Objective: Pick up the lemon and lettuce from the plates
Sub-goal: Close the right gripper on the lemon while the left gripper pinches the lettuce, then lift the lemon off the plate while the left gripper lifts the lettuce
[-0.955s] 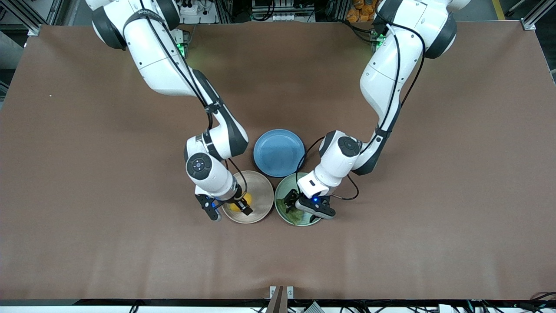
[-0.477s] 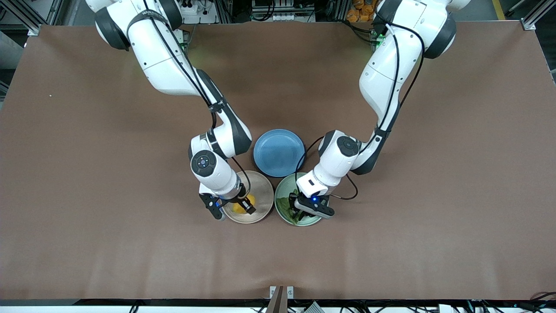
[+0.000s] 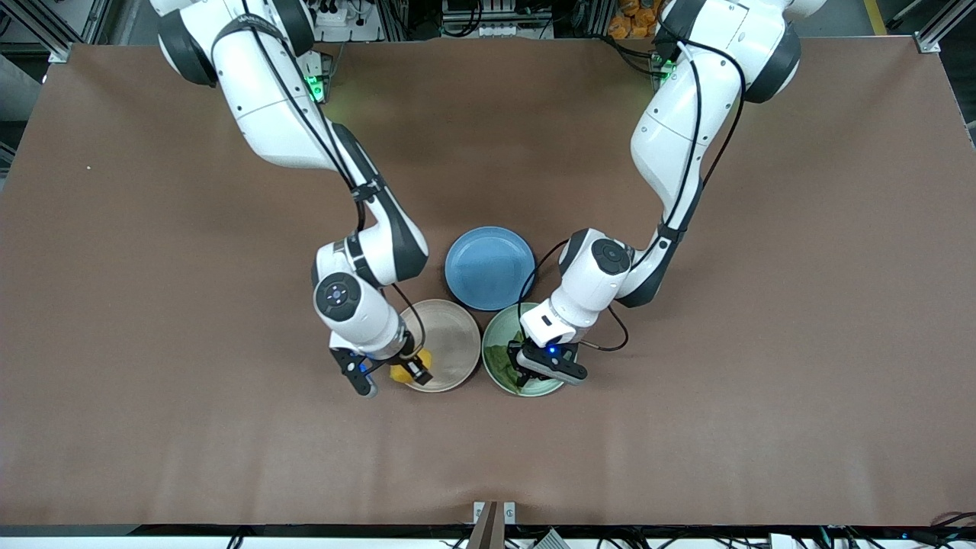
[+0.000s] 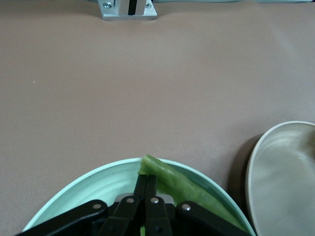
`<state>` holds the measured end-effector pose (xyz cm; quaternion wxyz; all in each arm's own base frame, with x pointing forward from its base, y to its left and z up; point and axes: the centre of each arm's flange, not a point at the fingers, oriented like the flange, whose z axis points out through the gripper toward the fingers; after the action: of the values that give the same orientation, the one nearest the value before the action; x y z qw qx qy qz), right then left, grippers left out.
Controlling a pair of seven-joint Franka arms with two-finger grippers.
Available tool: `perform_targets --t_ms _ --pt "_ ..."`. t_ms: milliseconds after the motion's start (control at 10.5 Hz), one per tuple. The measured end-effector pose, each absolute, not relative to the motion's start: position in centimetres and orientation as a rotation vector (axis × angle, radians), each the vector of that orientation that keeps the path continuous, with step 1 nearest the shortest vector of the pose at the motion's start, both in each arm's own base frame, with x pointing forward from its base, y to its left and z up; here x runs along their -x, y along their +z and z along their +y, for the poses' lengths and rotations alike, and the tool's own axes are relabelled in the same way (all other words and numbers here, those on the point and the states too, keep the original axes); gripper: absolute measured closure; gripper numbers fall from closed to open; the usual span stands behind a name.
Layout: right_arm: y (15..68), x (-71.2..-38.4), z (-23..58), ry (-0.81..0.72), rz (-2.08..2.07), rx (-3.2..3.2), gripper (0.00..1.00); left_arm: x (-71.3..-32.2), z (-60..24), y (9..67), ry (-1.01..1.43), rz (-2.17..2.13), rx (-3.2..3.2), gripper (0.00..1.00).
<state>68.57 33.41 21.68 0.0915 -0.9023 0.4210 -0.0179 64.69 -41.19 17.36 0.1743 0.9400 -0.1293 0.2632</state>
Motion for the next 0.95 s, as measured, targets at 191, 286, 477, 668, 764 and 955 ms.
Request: perform_targets --t_ms 191,286,477,668,764,955 --pt "23.9 -69.4 30.5 0.01 1.183 2.75 0.3 -64.7 -41.2 17.4 0.747 -0.366 -2.664 0.99" --pt "25.1 -69.5 29.6 0.045 1.137 2.786 0.3 -64.7 -41.2 17.4 0.746 -0.366 -2.665 0.99" --pt "26.7 -69.4 28.3 0.083 1.072 2.838 0.3 -64.8 -41.0 17.3 0.74 -0.367 -2.672 0.99" --pt "26.6 -69.2 26.7 0.109 0.999 2.91 0.3 -65.0 -40.8 17.4 0.715 -0.371 -2.687 0.99" --pt "26.1 -68.8 25.6 0.111 0.945 2.969 0.3 -65.2 -40.8 17.8 0.694 -0.375 -2.696 0.99" --pt "25.4 -67.6 23.7 0.124 0.859 3.059 0.3 -65.6 -40.7 18.9 0.654 -0.382 -2.714 0.99"
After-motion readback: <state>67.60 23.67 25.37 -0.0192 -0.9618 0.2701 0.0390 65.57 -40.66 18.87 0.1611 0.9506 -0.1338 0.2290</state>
